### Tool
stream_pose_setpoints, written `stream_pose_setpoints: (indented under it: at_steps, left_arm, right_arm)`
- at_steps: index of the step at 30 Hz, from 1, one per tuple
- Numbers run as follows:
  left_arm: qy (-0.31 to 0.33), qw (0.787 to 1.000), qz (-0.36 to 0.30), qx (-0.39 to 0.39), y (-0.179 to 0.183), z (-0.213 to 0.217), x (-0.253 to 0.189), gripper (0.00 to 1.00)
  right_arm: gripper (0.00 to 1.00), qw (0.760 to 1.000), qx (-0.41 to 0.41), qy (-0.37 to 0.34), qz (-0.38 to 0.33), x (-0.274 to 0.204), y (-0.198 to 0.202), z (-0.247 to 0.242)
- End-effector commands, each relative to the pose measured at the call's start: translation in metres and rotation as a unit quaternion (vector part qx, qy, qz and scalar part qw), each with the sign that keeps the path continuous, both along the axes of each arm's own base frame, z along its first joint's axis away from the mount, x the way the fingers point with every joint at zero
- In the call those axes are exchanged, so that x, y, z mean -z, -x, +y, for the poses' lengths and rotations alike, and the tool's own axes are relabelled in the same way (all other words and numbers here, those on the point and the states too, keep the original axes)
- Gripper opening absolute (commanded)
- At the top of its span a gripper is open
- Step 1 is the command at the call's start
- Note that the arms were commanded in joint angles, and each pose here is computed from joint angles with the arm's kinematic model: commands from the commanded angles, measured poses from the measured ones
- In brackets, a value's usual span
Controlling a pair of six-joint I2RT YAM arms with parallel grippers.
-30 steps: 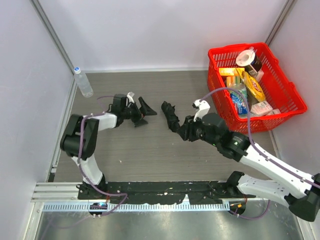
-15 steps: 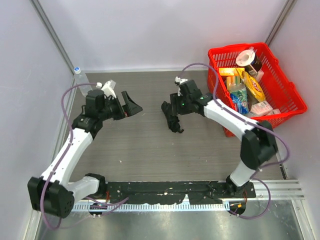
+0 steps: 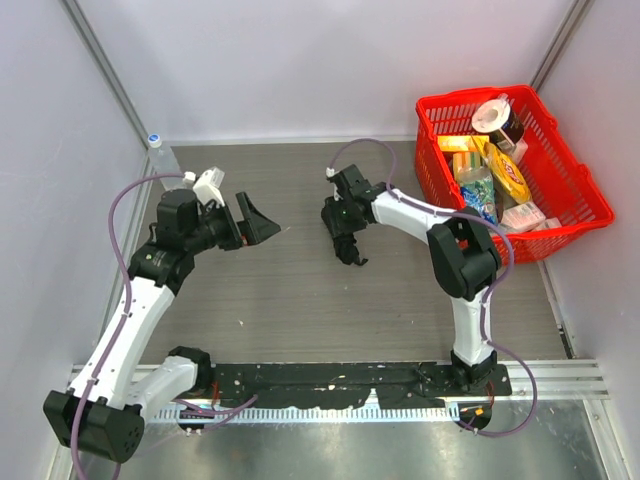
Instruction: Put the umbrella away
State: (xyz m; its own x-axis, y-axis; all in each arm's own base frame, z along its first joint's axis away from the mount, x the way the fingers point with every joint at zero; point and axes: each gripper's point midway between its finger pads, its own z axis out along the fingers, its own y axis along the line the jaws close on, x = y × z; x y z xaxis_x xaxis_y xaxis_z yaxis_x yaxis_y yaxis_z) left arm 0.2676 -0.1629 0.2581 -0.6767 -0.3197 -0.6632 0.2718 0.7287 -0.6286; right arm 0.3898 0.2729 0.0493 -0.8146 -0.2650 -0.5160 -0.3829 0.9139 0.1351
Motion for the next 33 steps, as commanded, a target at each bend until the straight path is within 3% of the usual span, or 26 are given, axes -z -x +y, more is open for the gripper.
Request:
stream_pose_setpoints:
  at_steps: [1,4,10,13,20,25,33]
  left_arm:
    - [0.009,1.000,-0.017,0.016,0.008,-0.002,-0.013,1.00]
    - [0.011,1.000,-0.012,0.020,0.010,-0.003,-0.012,1.00]
    - [0.022,0.999,-0.009,0.026,0.013,-0.006,-0.016,1.00]
    - [0.011,1.000,-0.022,0.012,0.018,0.001,-0.027,1.00]
    - [-0.068,0.988,-0.119,-0.072,0.034,0.047,-0.085,1.00]
    - [-0.061,0.981,-0.156,-0.095,0.050,0.058,-0.106,1.00]
    - [-0.021,0.986,-0.146,-0.075,0.050,0.044,-0.106,1.00]
  right_arm:
    - [0.27,0.996,0.010,-0.085,-0.021,-0.022,-0.027,0.021]
    - [0.13,0.980,-0.019,-0.199,0.001,-0.039,-0.031,0.048]
    - [0.12,0.928,-0.129,-0.349,0.036,-0.090,-0.029,0.116]
    - [0.12,0.893,-0.203,-0.393,0.078,-0.096,0.006,0.154]
    - [0.12,0.832,-0.339,-0.402,0.177,-0.073,0.117,0.217]
    - [0.18,0.801,-0.388,-0.391,0.233,-0.057,0.182,0.231]
    - [0.27,0.830,-0.384,-0.315,0.254,-0.005,0.211,0.223]
